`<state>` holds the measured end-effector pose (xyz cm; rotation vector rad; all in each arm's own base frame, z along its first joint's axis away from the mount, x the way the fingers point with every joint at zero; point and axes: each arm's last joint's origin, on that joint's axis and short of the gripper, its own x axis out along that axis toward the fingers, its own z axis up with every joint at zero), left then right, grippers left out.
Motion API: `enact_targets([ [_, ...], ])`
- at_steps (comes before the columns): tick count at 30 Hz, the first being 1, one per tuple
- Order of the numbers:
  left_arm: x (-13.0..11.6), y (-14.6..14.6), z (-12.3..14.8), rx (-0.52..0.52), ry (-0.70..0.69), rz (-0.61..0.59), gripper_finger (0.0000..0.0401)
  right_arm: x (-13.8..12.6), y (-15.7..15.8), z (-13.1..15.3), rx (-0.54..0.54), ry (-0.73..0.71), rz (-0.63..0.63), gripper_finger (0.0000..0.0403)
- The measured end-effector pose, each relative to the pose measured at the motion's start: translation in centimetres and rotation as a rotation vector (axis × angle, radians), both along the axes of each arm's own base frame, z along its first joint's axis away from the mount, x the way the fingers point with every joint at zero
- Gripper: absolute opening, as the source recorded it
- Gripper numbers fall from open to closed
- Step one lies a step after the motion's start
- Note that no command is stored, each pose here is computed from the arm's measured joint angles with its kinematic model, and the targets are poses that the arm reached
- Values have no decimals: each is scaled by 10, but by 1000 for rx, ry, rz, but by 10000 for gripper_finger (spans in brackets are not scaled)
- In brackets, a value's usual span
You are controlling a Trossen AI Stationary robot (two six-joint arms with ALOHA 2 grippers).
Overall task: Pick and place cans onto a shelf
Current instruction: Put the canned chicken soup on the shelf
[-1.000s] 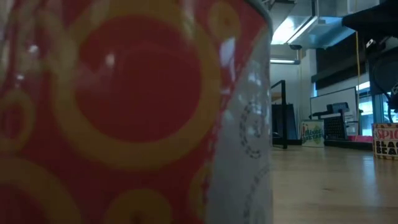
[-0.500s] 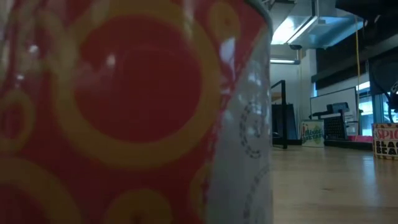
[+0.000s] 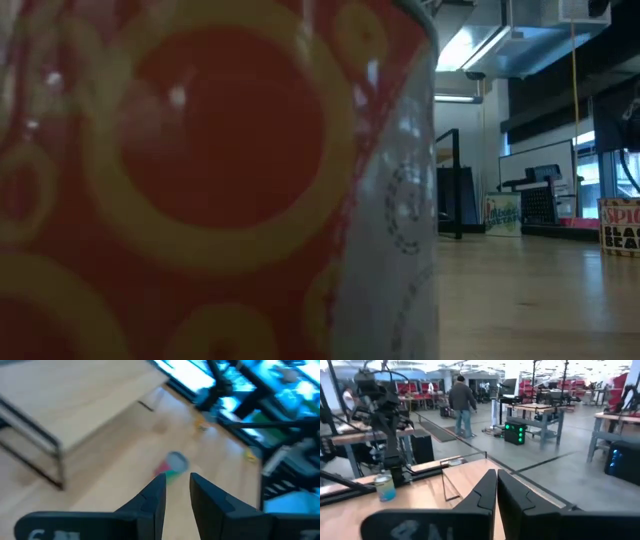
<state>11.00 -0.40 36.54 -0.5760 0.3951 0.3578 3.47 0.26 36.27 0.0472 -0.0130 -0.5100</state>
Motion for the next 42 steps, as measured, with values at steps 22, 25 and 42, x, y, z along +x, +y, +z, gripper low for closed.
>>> enact_targets([
  [22,-6,9,4,99,109,147,80,12,25,53,-286,152,44,11],
  [25,-6,9,4,97,109,145,80,13,27,53,-295,157,44,19],
  [42,-6,9,4,102,110,140,80,7,34,55,-140,58,209,17],
])
